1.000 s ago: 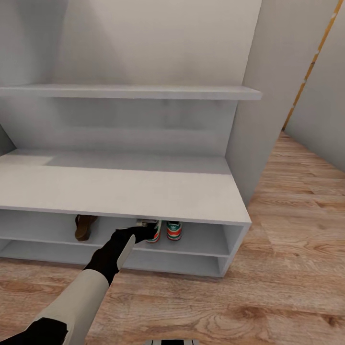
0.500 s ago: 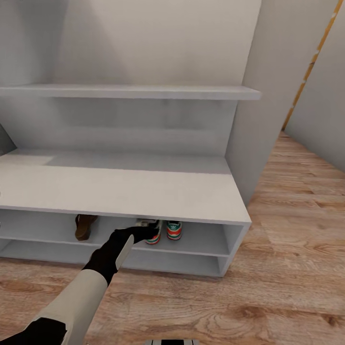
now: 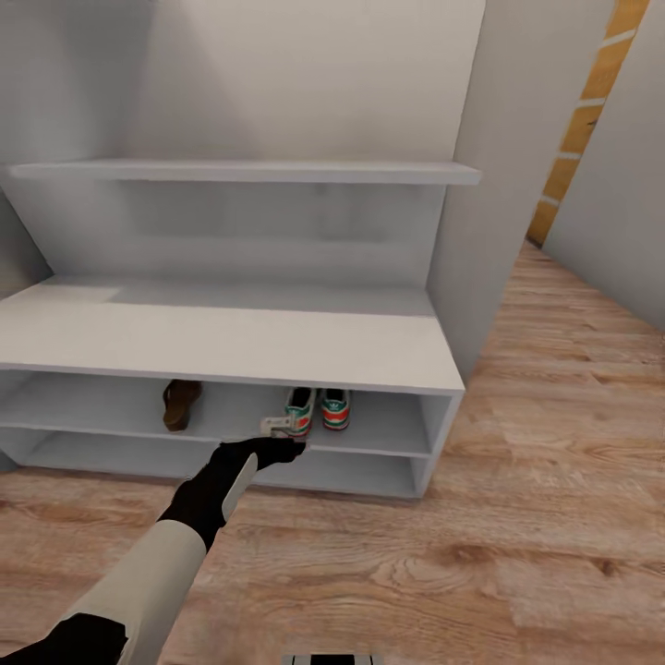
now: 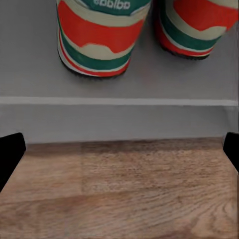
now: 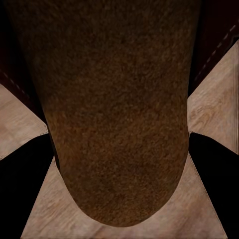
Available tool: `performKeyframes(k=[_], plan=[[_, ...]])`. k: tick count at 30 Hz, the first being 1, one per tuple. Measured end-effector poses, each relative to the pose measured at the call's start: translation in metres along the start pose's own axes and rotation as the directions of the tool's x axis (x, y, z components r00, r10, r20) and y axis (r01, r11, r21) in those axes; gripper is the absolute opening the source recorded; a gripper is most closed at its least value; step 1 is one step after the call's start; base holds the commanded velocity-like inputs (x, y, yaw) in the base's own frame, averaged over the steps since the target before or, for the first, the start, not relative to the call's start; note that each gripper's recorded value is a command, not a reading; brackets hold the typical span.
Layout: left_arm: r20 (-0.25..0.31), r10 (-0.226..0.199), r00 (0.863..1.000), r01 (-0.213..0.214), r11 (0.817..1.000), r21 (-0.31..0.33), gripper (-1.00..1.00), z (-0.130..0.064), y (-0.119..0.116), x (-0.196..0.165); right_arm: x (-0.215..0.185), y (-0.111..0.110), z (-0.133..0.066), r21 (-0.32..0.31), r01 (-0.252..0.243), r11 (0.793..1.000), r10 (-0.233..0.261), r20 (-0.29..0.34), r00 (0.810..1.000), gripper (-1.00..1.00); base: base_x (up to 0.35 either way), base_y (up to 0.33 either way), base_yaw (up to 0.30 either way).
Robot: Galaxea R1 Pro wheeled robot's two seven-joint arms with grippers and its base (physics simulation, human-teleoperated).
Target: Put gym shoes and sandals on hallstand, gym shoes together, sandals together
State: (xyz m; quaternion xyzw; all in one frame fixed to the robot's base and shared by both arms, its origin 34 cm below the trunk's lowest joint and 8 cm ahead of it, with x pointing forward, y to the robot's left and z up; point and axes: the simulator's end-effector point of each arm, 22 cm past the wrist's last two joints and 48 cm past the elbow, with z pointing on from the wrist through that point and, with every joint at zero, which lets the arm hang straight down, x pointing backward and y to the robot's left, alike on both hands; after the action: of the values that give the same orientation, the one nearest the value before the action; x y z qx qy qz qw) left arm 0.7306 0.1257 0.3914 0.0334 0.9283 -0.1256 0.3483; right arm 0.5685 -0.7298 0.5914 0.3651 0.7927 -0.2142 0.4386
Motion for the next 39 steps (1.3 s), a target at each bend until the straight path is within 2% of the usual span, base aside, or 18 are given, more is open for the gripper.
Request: performKeyframes(k=[6, 15, 20, 21, 24, 39], plan=[[0.000, 0.000, 1.000, 0.000, 1.000, 0.000, 1.00, 0.000, 0.000, 0.000, 0.000, 0.000, 0.000, -0.001, 0.000, 1.000, 0.000, 0.001, 1.000, -1.00, -0.335, 0.038, 0.000], [-0.002, 0.000, 1.000, 0.000, 1.000, -0.001, 1.00, 0.000, 0.001, 0.002, 0.001, 0.002, 0.000, -0.006, -0.002, 1.000, 0.002, -0.001, 1.000, -1.00, -0.278, 0.190, 0.000], [-0.005, 0.007, 1.000, -0.007, 0.999, -0.045, 1.00, -0.003, 0.033, 0.003, 0.003, 0.003, 0.000, -0.008, -0.003, 1.000, 0.003, -0.005, 1.000, -1.00, -0.215, 0.247, 0.000], [-0.006, 0.012, 1.000, -0.012, 0.998, -0.065, 1.00, -0.005, 0.046, 0.004, 0.004, 0.004, 0.001, -0.008, -0.003, 1.000, 0.003, -0.006, 1.000, -1.00, -0.179, 0.273, 0.000], [-0.001, 0.011, 1.000, -0.011, 0.997, -0.072, 1.00, -0.007, 0.052, 0.002, 0.004, 0.004, 0.000, -0.008, -0.003, 1.000, 0.003, -0.006, 1.000, -1.00, -0.150, 0.285, 0.000], [0.001, 0.005, 1.000, -0.005, 0.998, -0.064, 1.00, -0.007, 0.050, 0.002, 0.004, 0.004, 0.000, -0.010, -0.004, 1.000, 0.004, -0.007, 1.000, -1.00, -0.097, 0.326, 0.000]])
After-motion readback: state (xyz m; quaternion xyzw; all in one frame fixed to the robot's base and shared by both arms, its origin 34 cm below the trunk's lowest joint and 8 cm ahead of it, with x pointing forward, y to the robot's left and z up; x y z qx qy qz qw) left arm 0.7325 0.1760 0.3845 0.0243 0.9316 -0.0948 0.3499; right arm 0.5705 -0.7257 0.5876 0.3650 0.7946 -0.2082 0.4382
